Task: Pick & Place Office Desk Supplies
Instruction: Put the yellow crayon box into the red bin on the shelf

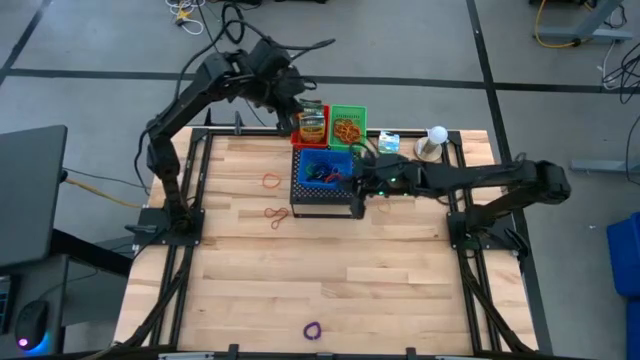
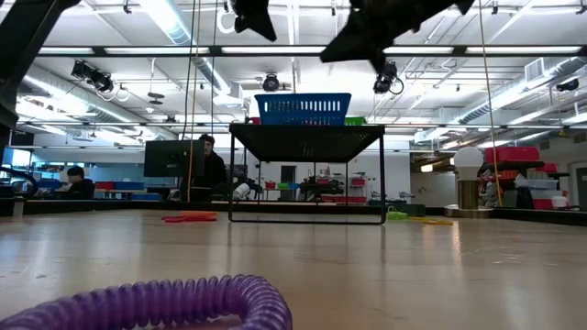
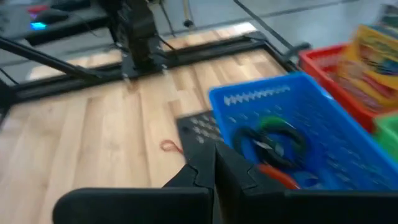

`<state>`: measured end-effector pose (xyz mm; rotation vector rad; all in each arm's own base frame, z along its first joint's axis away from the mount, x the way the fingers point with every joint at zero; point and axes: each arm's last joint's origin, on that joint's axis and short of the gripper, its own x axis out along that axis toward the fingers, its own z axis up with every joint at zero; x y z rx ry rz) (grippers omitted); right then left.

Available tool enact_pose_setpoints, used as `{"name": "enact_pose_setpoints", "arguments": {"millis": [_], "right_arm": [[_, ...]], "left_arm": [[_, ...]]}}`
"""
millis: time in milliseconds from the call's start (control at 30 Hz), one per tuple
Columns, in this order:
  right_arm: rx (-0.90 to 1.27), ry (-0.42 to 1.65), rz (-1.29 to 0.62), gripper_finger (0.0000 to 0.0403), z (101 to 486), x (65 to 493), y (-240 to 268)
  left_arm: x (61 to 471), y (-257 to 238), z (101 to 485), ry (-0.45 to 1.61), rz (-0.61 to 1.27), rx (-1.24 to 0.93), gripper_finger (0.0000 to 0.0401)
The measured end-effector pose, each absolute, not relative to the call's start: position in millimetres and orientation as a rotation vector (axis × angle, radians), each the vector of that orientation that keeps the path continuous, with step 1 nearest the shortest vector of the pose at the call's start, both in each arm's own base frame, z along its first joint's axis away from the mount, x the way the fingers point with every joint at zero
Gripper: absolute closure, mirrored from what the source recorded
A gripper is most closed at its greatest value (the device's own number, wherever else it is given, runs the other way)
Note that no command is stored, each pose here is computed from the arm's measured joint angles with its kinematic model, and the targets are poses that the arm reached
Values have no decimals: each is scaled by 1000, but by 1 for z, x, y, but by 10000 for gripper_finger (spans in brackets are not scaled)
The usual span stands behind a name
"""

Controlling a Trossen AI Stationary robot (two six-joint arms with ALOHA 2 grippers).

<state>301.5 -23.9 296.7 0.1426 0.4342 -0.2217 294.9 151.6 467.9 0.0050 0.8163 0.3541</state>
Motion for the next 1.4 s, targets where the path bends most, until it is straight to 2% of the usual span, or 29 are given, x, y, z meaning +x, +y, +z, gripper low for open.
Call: {"name": "enact_pose_setpoints", "arguments": {"millis": [133, 300, 500, 800, 967, 1400], "right_arm": [[124, 461, -278, 398, 306, 284, -27], [115, 438, -313, 400, 318, 271, -27], [120, 407, -320, 397, 325, 264, -24], [125, 397, -338, 397, 327, 263, -24], [124, 395, -349, 397, 327, 263, -25], [123, 392, -355, 396, 327, 263, -25]], "left_arm": [[302, 140, 465, 807, 274, 10, 394], [324, 136, 419, 883, 220, 23, 395], [322, 147, 369, 709, 312, -8, 395], [305, 158, 314, 798, 441, -30, 395], [312, 163, 311, 692, 520, -22, 395], [307, 166, 308, 754, 580, 30, 394]]}}
